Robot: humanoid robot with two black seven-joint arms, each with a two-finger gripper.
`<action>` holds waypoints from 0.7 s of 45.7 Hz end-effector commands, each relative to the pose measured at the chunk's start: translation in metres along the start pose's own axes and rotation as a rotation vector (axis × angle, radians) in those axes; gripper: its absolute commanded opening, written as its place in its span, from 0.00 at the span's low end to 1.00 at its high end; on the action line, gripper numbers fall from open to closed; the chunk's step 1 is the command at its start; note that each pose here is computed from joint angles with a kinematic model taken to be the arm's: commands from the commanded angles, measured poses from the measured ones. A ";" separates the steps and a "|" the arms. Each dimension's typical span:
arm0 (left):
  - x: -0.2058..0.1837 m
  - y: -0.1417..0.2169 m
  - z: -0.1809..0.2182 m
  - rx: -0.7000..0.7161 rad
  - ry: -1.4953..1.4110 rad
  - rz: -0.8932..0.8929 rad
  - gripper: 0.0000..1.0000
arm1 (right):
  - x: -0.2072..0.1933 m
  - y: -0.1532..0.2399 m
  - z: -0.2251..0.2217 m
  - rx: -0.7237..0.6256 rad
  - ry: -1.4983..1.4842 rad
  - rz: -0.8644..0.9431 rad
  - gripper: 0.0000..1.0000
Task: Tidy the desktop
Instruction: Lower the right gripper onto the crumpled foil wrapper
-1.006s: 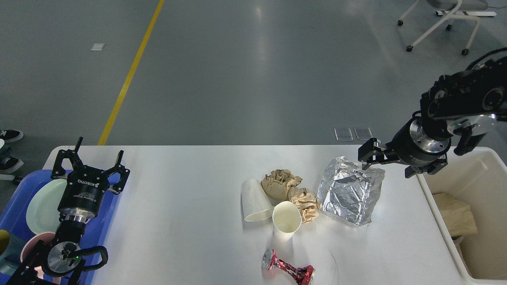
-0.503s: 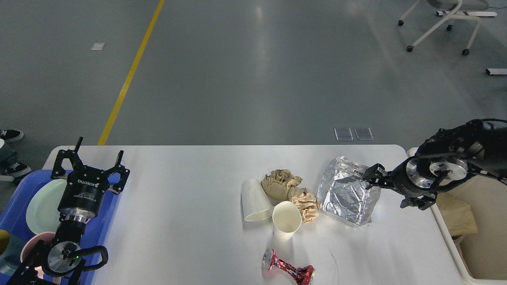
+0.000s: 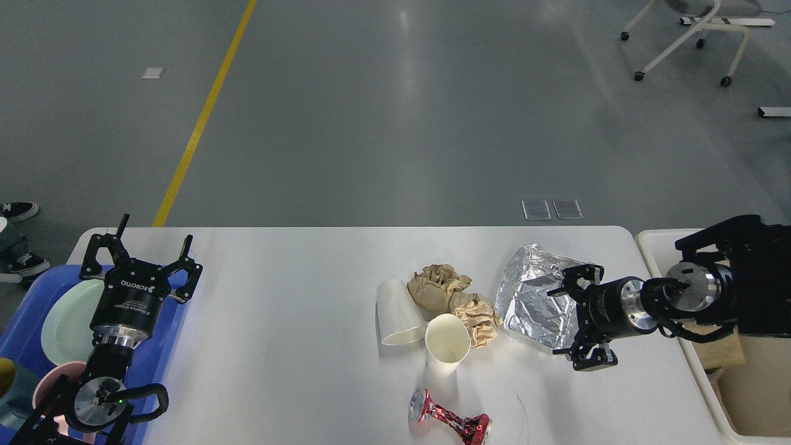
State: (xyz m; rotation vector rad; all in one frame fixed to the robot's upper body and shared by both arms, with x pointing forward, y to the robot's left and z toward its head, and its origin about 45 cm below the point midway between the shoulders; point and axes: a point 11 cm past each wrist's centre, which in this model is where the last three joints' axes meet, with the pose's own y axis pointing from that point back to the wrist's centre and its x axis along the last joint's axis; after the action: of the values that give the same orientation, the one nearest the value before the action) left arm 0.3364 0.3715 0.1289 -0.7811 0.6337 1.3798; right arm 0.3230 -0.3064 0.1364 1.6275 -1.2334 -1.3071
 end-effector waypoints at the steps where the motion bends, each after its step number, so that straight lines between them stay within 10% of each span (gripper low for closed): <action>1: -0.001 -0.001 0.000 -0.001 0.000 -0.002 0.96 | 0.004 -0.002 0.001 0.016 -0.083 0.032 0.99; 32: 0.000 0.000 0.000 0.000 0.000 0.000 0.96 | -0.041 -0.039 0.021 -0.095 -0.075 0.167 0.94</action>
State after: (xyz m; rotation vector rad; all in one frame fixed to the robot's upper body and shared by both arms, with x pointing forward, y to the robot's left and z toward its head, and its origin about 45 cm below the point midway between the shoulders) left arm 0.3364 0.3714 0.1289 -0.7812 0.6340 1.3798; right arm 0.3186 -0.2475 0.1179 1.4690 -1.2705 -1.3307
